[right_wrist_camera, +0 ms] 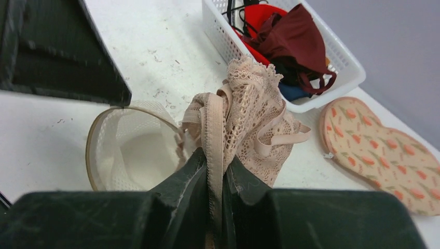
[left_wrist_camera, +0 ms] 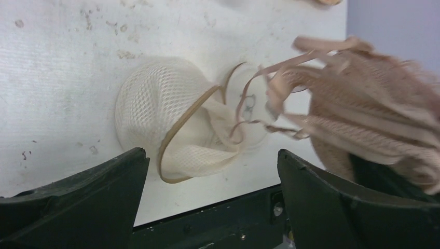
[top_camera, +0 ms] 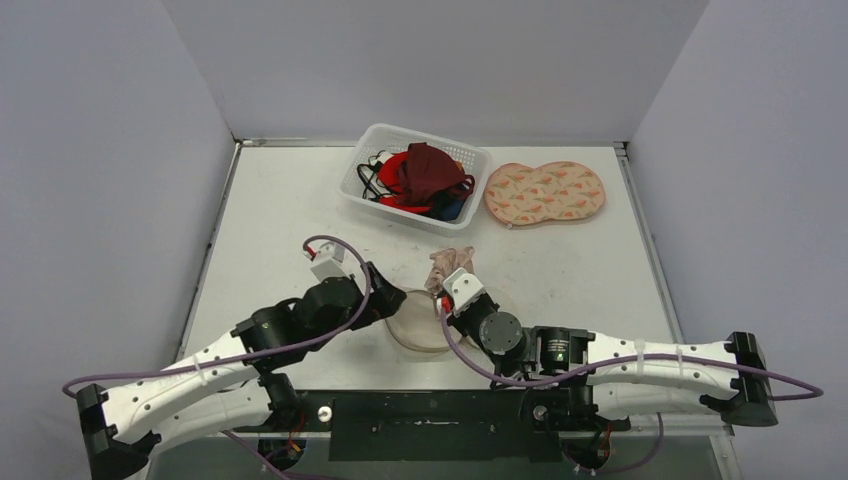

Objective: Unzip the laundry bag and remove the bra
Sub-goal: Pick up the bra from the laundry bag.

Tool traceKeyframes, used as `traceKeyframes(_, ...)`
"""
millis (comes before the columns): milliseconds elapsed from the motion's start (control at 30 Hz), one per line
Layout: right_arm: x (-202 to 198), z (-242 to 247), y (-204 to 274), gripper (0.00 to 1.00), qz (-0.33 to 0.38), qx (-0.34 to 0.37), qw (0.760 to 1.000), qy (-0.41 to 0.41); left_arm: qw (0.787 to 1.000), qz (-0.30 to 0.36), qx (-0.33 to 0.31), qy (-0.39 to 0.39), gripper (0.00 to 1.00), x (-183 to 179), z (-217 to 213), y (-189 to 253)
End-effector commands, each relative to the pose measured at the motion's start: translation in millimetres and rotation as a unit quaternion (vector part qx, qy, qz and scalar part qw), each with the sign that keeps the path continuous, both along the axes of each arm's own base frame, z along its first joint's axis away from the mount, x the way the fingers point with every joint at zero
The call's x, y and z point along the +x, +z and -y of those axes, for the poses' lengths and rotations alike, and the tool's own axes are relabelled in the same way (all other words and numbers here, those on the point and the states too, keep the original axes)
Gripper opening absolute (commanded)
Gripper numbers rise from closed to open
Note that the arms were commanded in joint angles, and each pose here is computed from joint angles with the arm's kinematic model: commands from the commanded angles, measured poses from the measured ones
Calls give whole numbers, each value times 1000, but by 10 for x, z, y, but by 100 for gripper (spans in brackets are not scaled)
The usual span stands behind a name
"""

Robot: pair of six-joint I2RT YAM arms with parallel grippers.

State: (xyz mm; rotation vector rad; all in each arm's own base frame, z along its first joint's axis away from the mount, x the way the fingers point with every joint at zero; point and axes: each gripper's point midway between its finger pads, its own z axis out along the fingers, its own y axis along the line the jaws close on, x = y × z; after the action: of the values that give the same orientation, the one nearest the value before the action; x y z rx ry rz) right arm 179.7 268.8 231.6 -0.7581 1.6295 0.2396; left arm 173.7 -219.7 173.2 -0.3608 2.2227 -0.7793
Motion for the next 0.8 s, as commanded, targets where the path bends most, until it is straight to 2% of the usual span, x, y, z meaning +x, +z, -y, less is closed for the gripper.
traceKeyframes(0,29,68,240,5,91,-47,994,-26,999,40,-30,14,97,47,-155,621)
traceKeyframes(133,-91,43,289,5,162,-126,979,-13,996,63,-62,-12,96,34,-120,1065)
traceKeyframes(233,-223,46,312,5,218,-179,959,0,995,62,-75,-37,96,4,-43,1174)
traceKeyframes(400,-355,106,325,5,286,-261,922,13,976,49,-134,-164,96,-187,421,1164)
traceKeyframes(533,-513,153,320,5,336,-293,894,32,953,37,-176,-242,96,-339,686,1146)
traceKeyframes(700,-665,145,213,5,385,-331,859,65,941,36,-196,-273,96,-376,763,1104)
traceKeyframes(767,-694,115,184,5,392,-334,854,75,938,38,-198,-281,96,-363,767,1115)
